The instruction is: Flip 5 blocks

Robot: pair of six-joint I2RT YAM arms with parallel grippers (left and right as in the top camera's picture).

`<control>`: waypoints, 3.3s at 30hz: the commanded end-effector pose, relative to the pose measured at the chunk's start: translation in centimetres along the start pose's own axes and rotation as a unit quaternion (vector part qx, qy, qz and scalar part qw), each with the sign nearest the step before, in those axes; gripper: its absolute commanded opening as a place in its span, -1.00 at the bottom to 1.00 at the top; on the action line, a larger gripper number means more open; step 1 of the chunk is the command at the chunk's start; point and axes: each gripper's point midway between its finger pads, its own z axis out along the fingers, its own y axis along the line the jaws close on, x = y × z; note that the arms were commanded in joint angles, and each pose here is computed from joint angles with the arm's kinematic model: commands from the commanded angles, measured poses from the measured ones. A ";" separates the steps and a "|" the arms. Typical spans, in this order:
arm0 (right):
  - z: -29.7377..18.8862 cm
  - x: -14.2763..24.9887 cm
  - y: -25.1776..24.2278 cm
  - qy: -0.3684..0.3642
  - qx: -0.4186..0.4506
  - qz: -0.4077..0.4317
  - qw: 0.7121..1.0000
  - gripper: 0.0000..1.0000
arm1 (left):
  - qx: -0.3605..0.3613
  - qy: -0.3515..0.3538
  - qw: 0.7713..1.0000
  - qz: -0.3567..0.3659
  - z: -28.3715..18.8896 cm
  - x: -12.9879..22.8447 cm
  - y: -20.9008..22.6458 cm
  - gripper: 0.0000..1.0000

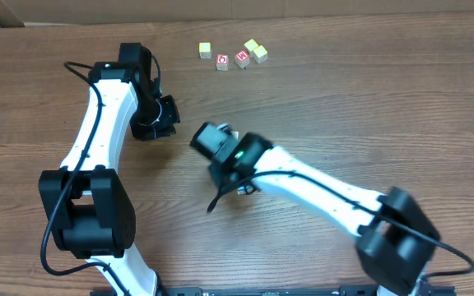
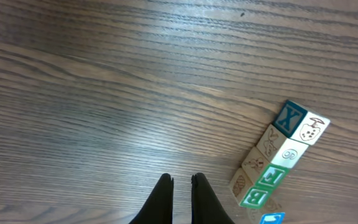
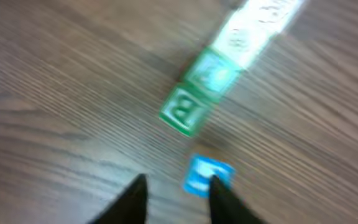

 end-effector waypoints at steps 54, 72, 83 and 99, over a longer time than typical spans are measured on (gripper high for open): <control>6.0 5.6 -0.4 0.055 -0.088 0.143 0.984 -0.25 | -0.007 -0.013 1.000 0.011 -0.6 -0.1 0.1 -0.46; 5.5 2.0 -5.5 0.002 -0.050 0.244 0.969 -0.92 | -0.008 -0.011 1.000 0.010 0.2 0.0 0.3 -0.48; 5.4 2.2 -3.5 0.004 -0.067 0.245 0.967 -0.92 | -0.008 -0.012 1.000 0.010 0.2 0.0 0.3 -0.48; 5.2 3.1 -1.5 0.021 -0.076 0.307 0.948 -0.92 | -0.008 -0.011 1.000 0.010 0.2 0.0 0.3 -0.49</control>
